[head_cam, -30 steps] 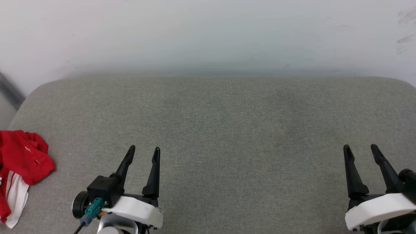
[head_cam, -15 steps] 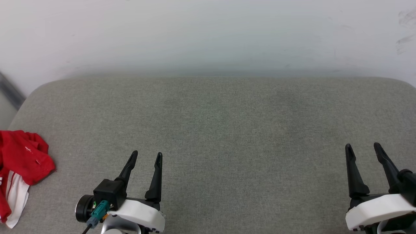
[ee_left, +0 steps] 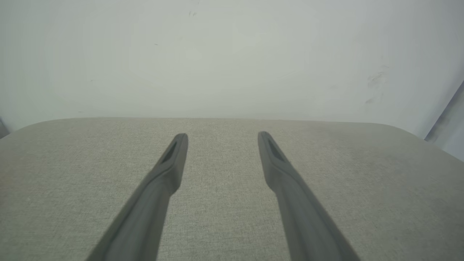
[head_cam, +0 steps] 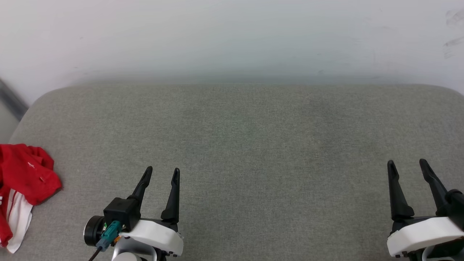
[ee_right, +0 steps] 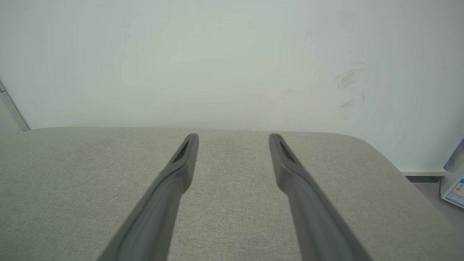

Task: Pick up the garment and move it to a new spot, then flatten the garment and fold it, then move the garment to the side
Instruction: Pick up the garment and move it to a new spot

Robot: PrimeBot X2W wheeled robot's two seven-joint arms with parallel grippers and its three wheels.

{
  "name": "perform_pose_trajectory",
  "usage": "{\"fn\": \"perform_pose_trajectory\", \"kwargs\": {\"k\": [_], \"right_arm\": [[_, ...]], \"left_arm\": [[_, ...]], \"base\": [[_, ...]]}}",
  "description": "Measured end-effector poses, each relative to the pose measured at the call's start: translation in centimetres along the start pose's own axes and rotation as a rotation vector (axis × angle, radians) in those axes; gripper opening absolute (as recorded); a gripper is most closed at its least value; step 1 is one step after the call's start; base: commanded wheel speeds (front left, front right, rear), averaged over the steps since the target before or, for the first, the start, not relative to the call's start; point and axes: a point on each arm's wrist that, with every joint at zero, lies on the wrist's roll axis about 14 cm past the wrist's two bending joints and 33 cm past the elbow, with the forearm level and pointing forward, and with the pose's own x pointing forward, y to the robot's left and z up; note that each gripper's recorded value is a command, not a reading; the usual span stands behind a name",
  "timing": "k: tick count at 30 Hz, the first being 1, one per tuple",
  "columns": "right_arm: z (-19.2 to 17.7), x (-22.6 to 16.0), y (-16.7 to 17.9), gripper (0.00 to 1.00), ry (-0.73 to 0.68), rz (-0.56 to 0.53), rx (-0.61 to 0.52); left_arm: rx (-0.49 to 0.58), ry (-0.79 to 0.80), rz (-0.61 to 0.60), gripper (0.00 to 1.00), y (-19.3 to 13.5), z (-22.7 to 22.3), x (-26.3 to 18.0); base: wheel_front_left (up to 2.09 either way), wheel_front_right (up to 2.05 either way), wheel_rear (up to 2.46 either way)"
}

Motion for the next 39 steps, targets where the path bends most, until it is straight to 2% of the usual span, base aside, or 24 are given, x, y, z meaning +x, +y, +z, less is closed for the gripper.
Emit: {"fn": "perform_pose_trajectory", "kwargs": {"k": [4, 10, 16, 27, 33, 39], "right_arm": [[-0.1, 0.4, 0.4, 1.0, -0.002, 0.014, 0.0], [0.1, 1.7, 3.4, 1.0, -0.014, 0.101, 0.0], [0.1, 3.2, 7.9, 1.0, -0.02, 0.232, 0.0], [0.3, 5.2, 17.3, 1.0, -0.036, 0.492, 0.031], [0.5, 5.4, 21.5, 1.0, -0.046, 0.609, 0.046], [0.2, 5.3, 24.2, 1.0, -0.036, 0.681, 0.062]], "left_arm": [[0.0, -0.008, 0.023, 1.0, 0.7, 0.3, 0.1], [0.004, -0.018, 0.117, 1.0, 3.5, 0.8, -1.0], [0.025, -0.042, 0.24, 1.0, 7.2, 1.9, -3.2], [0.067, -0.087, 0.498, 1.0, 13.8, 4.1, -9.7], [0.076, -0.102, 0.606, 1.0, 15.9, 4.9, -13.2], [0.088, -0.103, 0.682, 1.0, 17.0, 5.2, -15.5]], "base": [[0.0, 0.0, 0.0], [0.0, 0.0, 0.0], [0.0, 0.0, 0.0], [0.0, 0.0, 0.0], [0.0, 0.0, 0.0], [0.0, 0.0, 0.0]]}}
